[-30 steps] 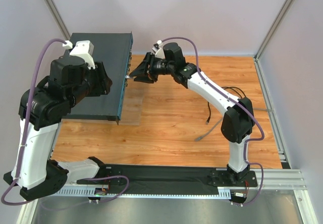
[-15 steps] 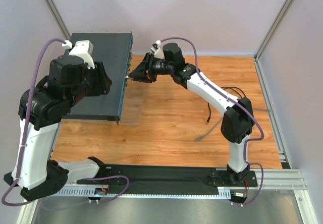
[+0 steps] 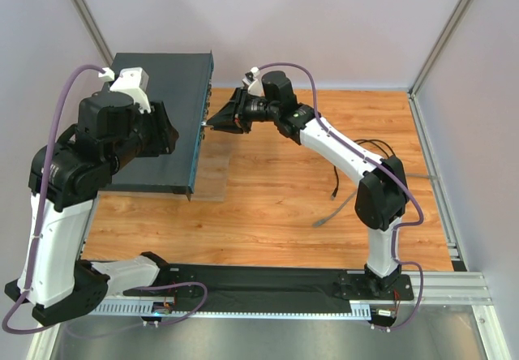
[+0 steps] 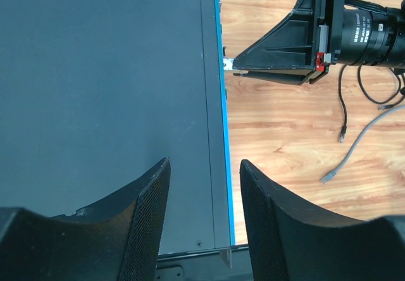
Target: Pull the plug from the switch port
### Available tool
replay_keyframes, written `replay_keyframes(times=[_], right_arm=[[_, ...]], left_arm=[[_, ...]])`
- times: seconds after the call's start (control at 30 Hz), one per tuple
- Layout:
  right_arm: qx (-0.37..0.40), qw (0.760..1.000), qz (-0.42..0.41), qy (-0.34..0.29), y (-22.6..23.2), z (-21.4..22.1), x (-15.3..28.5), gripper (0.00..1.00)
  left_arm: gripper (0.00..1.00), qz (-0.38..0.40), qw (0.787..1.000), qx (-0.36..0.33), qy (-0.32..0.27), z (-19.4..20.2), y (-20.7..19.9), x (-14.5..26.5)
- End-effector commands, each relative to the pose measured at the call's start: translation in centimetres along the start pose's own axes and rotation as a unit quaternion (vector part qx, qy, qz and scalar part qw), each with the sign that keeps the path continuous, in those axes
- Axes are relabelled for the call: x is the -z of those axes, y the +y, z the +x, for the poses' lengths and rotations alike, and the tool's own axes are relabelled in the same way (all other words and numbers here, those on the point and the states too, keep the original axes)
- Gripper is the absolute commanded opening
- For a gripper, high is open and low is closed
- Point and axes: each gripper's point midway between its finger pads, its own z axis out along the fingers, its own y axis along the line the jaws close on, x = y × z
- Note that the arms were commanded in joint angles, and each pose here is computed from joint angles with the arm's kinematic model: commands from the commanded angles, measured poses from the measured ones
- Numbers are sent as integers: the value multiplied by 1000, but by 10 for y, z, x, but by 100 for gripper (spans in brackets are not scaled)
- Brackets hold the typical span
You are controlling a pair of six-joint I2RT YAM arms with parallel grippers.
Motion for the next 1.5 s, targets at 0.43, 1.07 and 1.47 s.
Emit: replay_keyframes(times=[0.43,1.07,1.47], right_arm=[[26,998,-48,-15,29,9,34,0],[47,998,-44,-22,26,0,34,48],[35,998,-46,4,30,0,11,47]], left_arm=[[57,8,1000,5,-8,-2,-1,1],[57,16,1000,4,0,0,-5,-4],[57,16,1000,4,-4,-3,-4,-3]])
